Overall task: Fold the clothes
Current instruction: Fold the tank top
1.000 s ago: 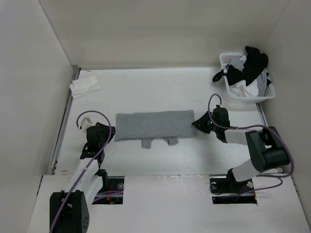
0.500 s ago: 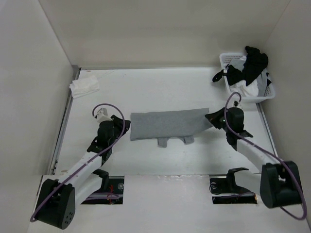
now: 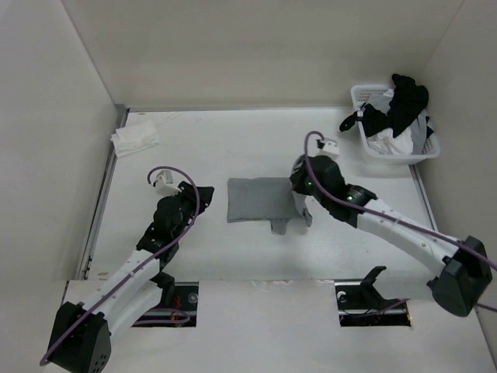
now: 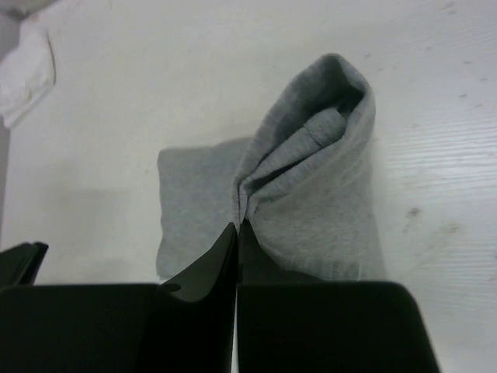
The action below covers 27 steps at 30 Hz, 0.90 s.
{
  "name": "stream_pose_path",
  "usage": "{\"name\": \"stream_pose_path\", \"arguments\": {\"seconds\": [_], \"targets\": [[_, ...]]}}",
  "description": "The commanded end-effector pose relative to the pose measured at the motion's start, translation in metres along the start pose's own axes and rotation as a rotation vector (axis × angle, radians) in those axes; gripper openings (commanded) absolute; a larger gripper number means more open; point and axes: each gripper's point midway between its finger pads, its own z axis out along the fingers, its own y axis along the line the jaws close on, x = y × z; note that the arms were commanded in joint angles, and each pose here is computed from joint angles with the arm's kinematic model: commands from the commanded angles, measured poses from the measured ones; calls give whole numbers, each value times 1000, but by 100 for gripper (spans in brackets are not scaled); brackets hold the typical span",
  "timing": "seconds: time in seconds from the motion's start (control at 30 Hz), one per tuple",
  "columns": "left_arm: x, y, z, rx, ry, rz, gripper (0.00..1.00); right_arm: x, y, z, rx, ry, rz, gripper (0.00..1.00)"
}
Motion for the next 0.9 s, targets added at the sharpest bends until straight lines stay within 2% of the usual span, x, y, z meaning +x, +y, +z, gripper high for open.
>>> {"name": "stream_pose_path", "arguments": {"seconds": [0.0, 0.27, 0.3, 0.37, 0.47, 0.57, 0.73, 0.87], "targets": [[-5, -5, -6, 39, -21, -19, 29, 1, 26, 5, 76, -6, -98, 0], [-10, 10, -19, 53, -28, -50, 29, 73, 120, 52, 88, 172, -244, 1], [-10, 14, -20, 47, -25, -55, 29, 85, 127, 60, 93, 192, -255, 4], [-11, 22, -22, 41, -23, -63, 31, 111, 143, 73, 90, 240, -280, 17], [-12, 34, -24, 24, -12, -80, 33, 133, 161, 72, 53, 271, -289, 33], [-12, 42, -24, 10, -5, -89, 34, 128, 173, 53, -1, 259, -281, 39], [-11, 43, -19, -3, 2, -84, 34, 93, 167, 10, -100, 186, -227, 36], [-9, 43, -14, -23, 21, -42, 34, 62, 133, -15, -149, 83, -177, 9]]}}
